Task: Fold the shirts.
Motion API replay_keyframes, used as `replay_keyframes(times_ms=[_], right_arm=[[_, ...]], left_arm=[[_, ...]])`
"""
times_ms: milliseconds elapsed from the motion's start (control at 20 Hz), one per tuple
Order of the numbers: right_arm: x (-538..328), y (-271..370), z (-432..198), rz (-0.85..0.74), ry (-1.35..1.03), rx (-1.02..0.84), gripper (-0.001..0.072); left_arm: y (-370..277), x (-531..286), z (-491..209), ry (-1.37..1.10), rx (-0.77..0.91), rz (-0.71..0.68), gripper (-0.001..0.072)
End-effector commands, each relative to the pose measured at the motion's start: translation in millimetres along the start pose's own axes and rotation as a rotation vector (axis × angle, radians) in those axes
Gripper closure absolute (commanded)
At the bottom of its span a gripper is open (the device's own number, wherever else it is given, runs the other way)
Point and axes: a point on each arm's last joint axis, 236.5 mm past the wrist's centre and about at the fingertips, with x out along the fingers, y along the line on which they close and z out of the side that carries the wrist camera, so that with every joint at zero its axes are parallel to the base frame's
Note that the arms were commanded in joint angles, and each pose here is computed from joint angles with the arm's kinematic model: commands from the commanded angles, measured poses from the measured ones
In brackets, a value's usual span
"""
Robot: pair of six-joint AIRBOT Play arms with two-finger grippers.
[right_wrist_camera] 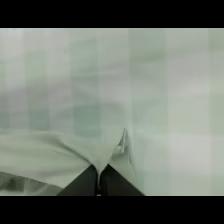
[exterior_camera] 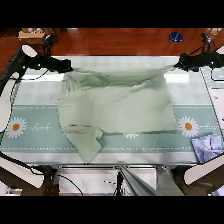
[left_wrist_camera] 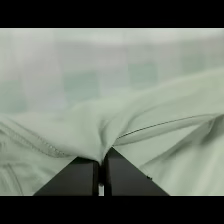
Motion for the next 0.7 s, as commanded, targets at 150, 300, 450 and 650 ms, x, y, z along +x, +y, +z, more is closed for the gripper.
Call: replay_keyframes(times_ms=[150, 300, 450, 650], right_arm=[[-27, -15, -80, -0.056, 0.349, -0.002, 0.0689], [-24, -32, -107, -0.175, 0.468, -0.052, 0.0689], [-6, -30, -122, -0.171, 0.522, -0.053, 0.0689], [8, -27, -129, -0.165, 0.542, -0.052, 0.0552]], left_arm=[[7, -31, -86, 0.381, -0.084, 0.043, 0.0676], [2, -27, -85, 0.377, -0.092, 0.047, 0.0676], [6, -22, -88, 0.39, -0.086, 0.066, 0.0676], [9, -22, -97, 0.426, -0.104, 0.072, 0.0487]])
